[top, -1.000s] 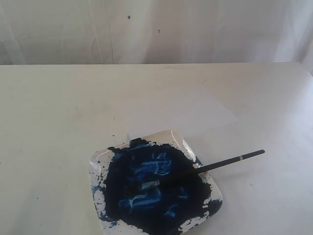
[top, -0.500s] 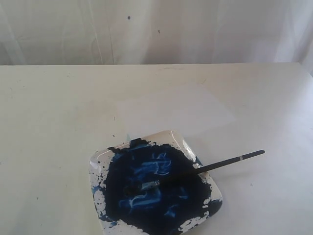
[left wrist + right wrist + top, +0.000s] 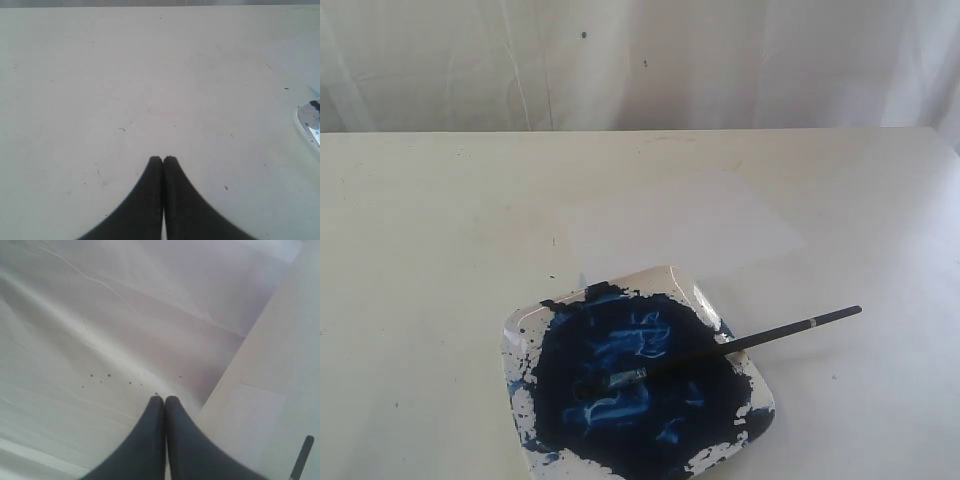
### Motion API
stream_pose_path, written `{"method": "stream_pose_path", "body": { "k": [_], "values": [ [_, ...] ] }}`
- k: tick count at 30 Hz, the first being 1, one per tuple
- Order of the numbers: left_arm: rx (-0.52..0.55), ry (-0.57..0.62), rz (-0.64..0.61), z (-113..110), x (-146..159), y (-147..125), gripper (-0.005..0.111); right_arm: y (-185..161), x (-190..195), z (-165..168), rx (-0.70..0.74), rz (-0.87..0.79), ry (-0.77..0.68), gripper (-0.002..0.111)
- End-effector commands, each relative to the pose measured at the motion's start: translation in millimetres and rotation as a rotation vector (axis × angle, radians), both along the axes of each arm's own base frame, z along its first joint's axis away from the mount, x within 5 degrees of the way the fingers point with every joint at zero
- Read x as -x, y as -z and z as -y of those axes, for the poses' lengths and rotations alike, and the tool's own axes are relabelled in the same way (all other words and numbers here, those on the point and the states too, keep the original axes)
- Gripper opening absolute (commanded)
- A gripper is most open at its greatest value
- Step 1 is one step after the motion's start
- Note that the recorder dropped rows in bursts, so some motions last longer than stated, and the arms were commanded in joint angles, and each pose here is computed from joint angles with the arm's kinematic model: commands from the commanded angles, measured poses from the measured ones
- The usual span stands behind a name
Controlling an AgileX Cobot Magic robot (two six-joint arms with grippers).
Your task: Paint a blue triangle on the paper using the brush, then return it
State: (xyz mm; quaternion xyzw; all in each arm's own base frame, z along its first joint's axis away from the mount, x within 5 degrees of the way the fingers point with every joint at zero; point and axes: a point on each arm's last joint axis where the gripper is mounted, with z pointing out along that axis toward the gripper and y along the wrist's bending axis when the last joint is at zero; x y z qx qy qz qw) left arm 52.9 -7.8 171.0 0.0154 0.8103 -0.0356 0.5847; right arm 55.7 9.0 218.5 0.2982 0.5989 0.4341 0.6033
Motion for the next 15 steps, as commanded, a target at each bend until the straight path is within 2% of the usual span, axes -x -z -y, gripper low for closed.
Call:
{"method": "stream_pose_path", "body": {
  "k": [1,3,6,8,11,13,15],
  "values": [
    [0.014,-0.003,0.001,0.3,0.2,0.7,0.000,-27.1,-15.0,-3.4,0.172,-0.089,-0.003,0.000],
    [0.014,-0.003,0.001,0.3,0.2,0.7,0.000,-38.0,-36.3,-8.6,0.333,-0.258,-0.043,0.000],
    [0.014,-0.003,0.001,0.3,0.2,0.7,0.000,-40.9,-61.8,-18.6,0.453,-0.475,-0.144,0.000],
    [0.014,-0.003,0.001,0.3,0.2,0.7,0.000,-43.9,-78.6,-30.7,0.497,-0.594,-0.255,0.000],
    [0.014,-0.003,0.001,0.3,0.2,0.7,0.000,-37.0,-105.1,-57.3,0.547,-0.751,-0.506,0.000],
    [0.014,-0.003,0.001,0.3,0.2,0.7,0.000,-30.9,-122.6,-75.2,0.553,-0.806,-0.668,0.000],
    [0.014,-0.003,0.001,0.3,0.2,0.7,0.000,-23.0,-139.4,-86.1,0.561,-0.840,-0.746,0.000]
  ]
}}
